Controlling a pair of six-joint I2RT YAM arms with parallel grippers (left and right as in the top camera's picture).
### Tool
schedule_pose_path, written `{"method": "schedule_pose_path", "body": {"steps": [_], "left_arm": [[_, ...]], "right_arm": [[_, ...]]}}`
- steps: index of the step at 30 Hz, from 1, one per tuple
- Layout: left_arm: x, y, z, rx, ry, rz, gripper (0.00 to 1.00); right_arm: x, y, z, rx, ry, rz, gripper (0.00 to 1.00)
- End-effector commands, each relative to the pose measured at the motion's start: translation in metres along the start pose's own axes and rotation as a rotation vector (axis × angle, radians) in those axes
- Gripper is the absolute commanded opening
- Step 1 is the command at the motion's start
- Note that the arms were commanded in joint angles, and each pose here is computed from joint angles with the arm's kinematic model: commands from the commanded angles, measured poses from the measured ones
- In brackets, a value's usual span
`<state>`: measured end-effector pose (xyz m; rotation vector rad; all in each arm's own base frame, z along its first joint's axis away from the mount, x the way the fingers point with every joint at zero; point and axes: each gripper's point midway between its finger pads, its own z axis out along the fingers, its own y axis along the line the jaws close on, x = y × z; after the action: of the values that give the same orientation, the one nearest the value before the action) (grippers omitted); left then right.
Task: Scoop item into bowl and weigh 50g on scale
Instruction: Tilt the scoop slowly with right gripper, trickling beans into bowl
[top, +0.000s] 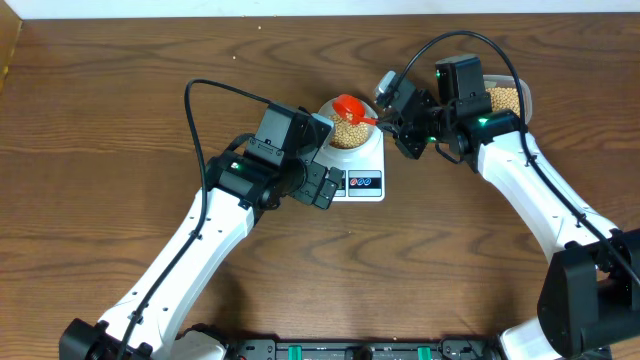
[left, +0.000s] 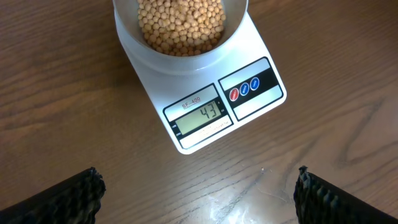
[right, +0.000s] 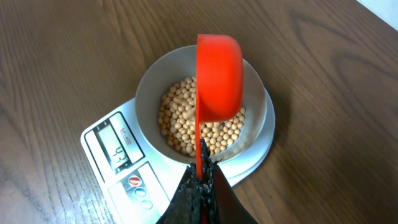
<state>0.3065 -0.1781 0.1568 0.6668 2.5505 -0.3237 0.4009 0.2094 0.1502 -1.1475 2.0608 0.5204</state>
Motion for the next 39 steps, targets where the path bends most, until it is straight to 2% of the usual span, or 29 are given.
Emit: {"method": "schedule_pose_path", "body": {"steps": [1,39], "left_arm": [[0.002,0.0004,0.0027,0.007,0.01,0.002,1.0],[0.0019,0.0004,0.0027,0.007,0.01,0.002,1.0]], "right_arm": [[-0.0082,0.0023,-0.0037,-0.001,-0.018,-0.029,0.01],[-0.0128,-0.0015,-0.0044,0.011,-0.038,0.026,0.01]]}}
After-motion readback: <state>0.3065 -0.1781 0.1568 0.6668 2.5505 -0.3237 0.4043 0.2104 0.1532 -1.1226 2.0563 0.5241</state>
